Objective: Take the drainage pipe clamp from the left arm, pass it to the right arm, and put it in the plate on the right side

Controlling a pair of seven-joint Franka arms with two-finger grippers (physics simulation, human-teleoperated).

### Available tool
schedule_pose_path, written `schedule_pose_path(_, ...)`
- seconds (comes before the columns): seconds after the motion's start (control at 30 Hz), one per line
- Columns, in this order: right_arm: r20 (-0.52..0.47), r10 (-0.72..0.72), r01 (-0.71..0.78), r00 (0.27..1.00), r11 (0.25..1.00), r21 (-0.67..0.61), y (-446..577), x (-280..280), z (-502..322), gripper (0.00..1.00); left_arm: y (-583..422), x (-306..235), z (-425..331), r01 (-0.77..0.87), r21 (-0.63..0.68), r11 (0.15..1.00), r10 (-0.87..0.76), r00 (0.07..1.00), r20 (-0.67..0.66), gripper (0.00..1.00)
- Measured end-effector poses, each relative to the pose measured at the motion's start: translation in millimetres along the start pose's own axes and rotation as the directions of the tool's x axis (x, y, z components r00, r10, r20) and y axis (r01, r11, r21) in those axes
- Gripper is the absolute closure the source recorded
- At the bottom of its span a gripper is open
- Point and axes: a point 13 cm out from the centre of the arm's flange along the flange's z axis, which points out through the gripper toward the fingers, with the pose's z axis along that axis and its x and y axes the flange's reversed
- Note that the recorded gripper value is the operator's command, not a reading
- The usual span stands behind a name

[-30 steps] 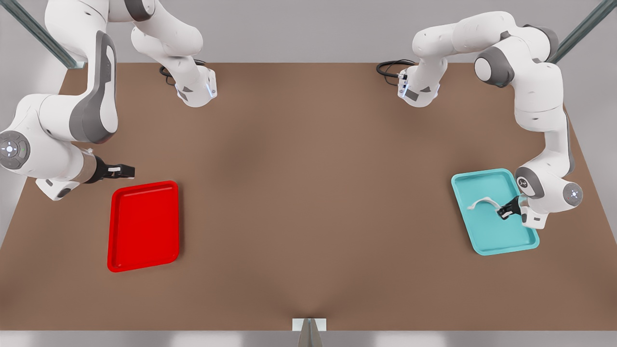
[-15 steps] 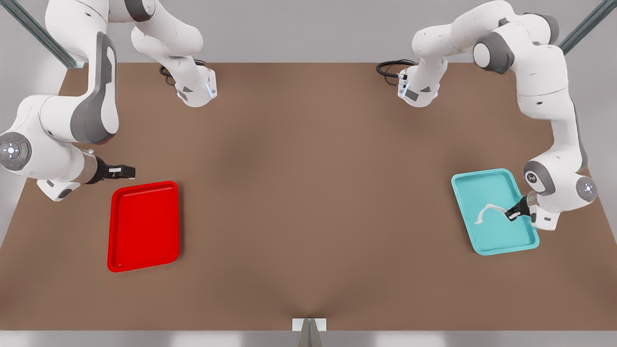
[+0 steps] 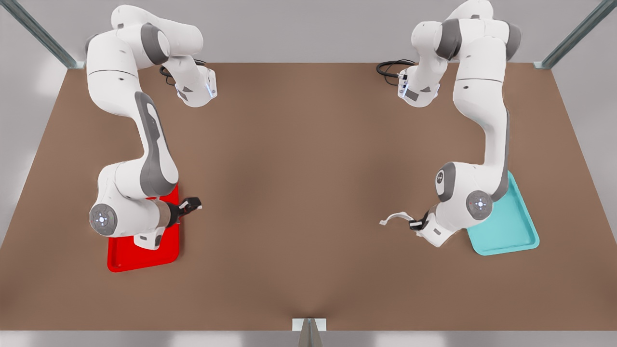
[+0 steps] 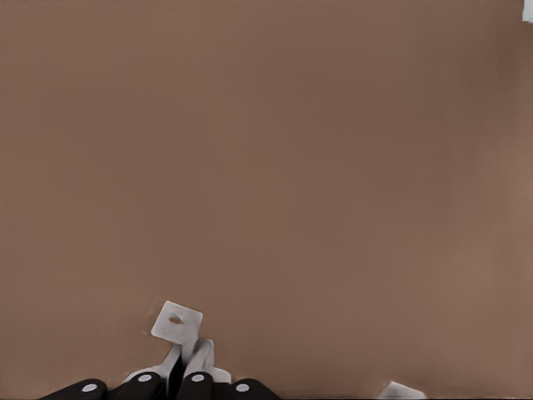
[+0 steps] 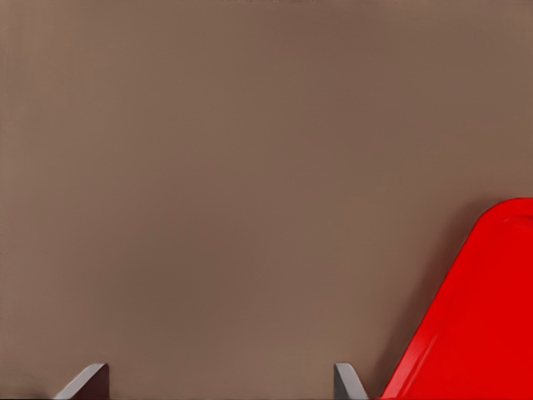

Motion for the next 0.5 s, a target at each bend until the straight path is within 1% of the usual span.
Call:
schedule_pose_path(0.1, 0.005, -0.173, 0.173, 0.985, 0.985, 0.01, 26.2, -24.5, 25.2, 0.0, -92.8, 7.8, 4.4, -0.062, -0.009, 0.998, 0.062, 0.998, 0.01, 0.79)
schedule_pose_path(0.2, 0.014, -0.331, 0.329, 0.944, 0.943, 0.053, 48.5, -47.9, 41.9, 0.0, -158.1, 11.3, -2.3, -0.061, -0.011, 0.998, 0.061, 0.998, 0.015, 0.79)
schedule_pose_path(0.33, 0.026, -0.53, 0.52, 0.847, 0.839, 0.157, 71.3, -83.7, 52.6, 0.0, -229.3, 37.7, -4.3, -0.026, -0.01, 1.0, 0.026, 1.0, 0.01, 0.79)
schedule_pose_path(0.5, 0.04, -0.7, 0.67, 0.713, 0.698, 0.251, 95.4, -117.8, 56.1, 0.0, -287.7, 62.1, 4.0, 0.066, -0.009, 0.998, -0.066, 0.998, 0.015, 0.79)
